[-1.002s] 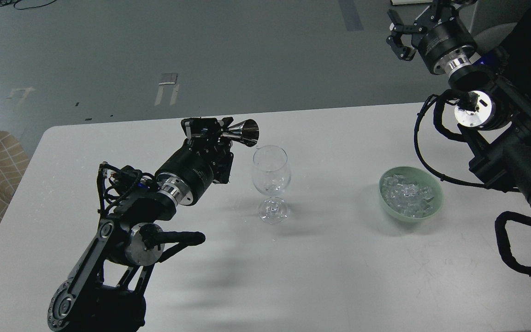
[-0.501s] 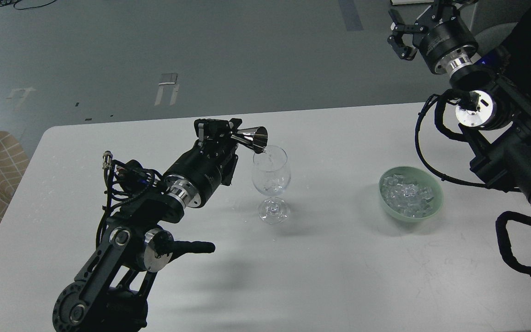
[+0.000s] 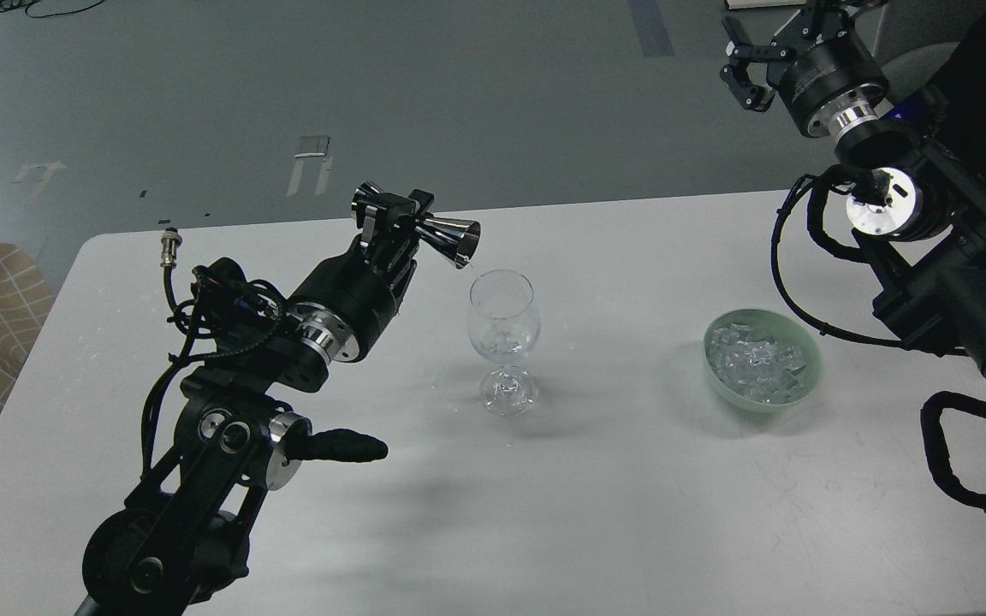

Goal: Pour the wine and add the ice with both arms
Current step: 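Turn the jigger upright and carry it back to its spot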

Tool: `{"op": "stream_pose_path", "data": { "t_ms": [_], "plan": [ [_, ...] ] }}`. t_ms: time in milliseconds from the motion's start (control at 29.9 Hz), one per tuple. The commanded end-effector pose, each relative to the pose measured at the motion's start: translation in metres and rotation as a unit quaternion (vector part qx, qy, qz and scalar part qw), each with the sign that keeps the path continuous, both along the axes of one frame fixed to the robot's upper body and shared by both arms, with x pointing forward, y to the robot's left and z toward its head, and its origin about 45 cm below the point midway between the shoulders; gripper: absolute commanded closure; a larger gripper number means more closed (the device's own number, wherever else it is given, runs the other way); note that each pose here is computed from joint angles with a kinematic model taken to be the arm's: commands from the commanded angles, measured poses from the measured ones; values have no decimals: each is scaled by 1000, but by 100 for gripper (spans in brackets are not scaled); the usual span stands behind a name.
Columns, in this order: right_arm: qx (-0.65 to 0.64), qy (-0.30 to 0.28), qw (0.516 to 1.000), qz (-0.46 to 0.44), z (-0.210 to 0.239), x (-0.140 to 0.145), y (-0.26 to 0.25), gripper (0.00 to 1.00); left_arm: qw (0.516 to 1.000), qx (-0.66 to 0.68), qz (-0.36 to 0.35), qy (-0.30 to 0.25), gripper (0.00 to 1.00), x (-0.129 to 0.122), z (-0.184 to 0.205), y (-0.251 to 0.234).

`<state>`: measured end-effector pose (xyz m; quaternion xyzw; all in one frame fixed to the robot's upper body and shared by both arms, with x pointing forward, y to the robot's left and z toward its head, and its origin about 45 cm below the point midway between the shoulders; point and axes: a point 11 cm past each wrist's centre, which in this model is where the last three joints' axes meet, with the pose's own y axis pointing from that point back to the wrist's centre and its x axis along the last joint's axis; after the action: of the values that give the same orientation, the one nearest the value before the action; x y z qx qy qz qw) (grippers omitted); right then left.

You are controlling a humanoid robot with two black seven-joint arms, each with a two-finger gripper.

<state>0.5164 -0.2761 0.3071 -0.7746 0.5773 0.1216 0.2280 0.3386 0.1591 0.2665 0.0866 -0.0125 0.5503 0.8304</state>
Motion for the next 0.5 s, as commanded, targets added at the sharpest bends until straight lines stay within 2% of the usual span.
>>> {"op": "stream_pose_path", "data": {
  "t_ms": [0,367,468],
  "plan": [
    [0,0,1000,1,0,0,1,0,1000,19,-8,-17,100,4,10,5],
    [-1,1,1000,0,-1,0,0,0,996,73,-33,-37,100,10,22,15],
    [-1,2,1000,-2,-2,0,-1,0,997,60,-31,-22,100,11,22,14]
  ]
}}
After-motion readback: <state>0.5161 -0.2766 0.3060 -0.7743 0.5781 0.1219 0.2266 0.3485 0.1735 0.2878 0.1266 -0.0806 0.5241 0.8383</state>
